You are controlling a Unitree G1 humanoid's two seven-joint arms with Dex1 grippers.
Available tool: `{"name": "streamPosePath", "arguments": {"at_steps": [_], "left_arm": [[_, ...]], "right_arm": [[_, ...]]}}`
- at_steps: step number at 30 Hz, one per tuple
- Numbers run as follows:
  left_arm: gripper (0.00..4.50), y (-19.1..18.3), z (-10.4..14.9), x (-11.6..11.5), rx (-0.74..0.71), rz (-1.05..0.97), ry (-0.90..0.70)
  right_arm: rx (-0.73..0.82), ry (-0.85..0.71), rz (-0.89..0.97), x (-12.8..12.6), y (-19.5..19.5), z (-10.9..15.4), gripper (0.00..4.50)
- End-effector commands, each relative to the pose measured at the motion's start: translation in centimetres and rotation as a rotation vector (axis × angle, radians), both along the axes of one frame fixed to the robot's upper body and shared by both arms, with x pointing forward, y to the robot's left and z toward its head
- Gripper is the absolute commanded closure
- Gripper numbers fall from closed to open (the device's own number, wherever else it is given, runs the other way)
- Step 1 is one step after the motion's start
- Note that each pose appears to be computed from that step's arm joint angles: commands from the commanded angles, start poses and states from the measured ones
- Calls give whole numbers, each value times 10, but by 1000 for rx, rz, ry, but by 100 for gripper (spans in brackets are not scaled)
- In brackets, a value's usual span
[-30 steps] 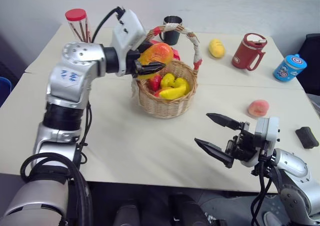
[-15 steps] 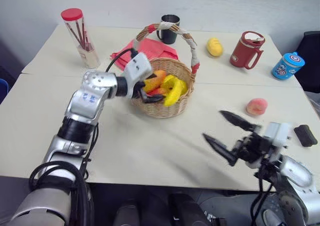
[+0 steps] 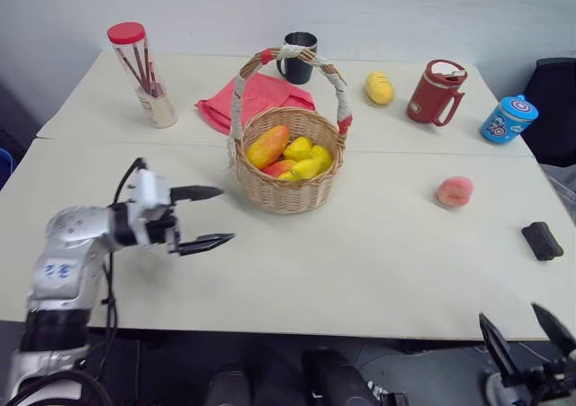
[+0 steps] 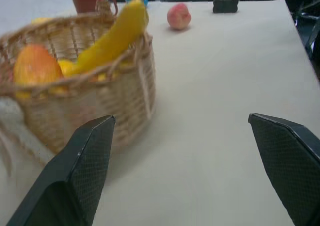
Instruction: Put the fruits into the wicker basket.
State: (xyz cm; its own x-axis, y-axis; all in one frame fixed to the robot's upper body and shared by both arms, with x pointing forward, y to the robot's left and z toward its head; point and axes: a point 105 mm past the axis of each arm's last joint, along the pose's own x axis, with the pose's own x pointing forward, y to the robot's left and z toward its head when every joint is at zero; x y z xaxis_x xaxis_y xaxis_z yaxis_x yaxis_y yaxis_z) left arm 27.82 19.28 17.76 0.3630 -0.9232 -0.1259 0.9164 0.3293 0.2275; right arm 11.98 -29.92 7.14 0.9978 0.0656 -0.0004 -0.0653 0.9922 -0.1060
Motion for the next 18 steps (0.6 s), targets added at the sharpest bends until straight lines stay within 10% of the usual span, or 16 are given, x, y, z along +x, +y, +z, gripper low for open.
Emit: {"name": "streamPosePath", "arguments": {"at_steps": [1,18], "left_arm": [[3,2,13,-21,-7,-60,6],[3,-29,7,-28,-6,-39,-68]], "right_arm": [[-25,-60,-29,2,-5,9,0],[-60,-69,175,230,21,105,0]]}}
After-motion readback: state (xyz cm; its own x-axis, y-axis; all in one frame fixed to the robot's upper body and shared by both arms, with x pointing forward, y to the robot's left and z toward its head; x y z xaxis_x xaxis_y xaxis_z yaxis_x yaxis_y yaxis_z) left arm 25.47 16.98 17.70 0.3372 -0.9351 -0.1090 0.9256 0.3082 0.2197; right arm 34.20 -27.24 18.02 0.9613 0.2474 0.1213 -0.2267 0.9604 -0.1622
